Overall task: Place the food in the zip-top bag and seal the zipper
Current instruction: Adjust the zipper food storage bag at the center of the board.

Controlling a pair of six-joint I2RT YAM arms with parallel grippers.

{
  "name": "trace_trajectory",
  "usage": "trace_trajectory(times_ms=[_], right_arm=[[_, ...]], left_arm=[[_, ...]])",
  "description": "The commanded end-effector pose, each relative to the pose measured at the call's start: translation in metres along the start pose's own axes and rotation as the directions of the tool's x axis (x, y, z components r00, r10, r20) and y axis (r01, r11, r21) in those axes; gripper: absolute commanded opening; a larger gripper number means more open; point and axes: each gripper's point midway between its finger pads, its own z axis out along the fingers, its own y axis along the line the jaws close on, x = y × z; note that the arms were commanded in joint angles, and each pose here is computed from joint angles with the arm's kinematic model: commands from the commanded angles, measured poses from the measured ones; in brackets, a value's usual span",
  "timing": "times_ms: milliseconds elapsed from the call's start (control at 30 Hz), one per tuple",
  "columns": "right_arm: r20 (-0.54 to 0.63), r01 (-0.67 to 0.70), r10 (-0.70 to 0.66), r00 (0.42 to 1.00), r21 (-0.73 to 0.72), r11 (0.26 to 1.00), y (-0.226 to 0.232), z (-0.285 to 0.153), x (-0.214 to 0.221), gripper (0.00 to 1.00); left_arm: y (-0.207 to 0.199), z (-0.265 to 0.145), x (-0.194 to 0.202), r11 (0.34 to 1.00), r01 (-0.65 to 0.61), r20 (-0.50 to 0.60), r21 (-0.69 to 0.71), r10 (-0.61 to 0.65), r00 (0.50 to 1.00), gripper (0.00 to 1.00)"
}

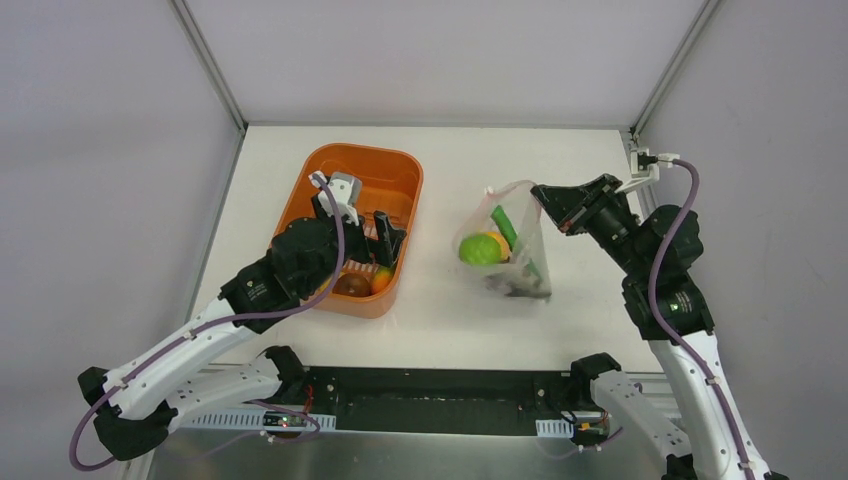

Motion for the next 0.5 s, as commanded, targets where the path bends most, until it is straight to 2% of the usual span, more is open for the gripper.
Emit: trace_trajectory(times_ms=[0,200,333,467], right_arm=[[0.044,0.076,-0.077,0.996,0.020,0.997,0.001,0.001,-0.016,0.02],[-0.066,-0.027,0.028,0.997,0.010,1.000,-0.008,0.018,0.010,0.02],[-0.074,-0.103,0.106,0.992,0.044,0.994,-0.022,0.030,0.019,0.02],[-0.107,-0.130,0.124,0.987,-0.052,0.990,-0.005,0.032,0.022,0.02]], left_arm=[[-0.007,0.000,-0.013,0.999,0.030,0.034,0.023,-0.031,0.999,0.99],[0.001,-0.001,-0.010,0.999,0.035,0.035,-0.016,-0.034,0.999,0.99],[0.002,0.001,-0.008,0.999,0.036,0.022,-0.026,-0.035,0.999,0.99],[0.003,0.002,-0.004,0.999,0.033,0.005,-0.028,-0.033,0.999,0.99]])
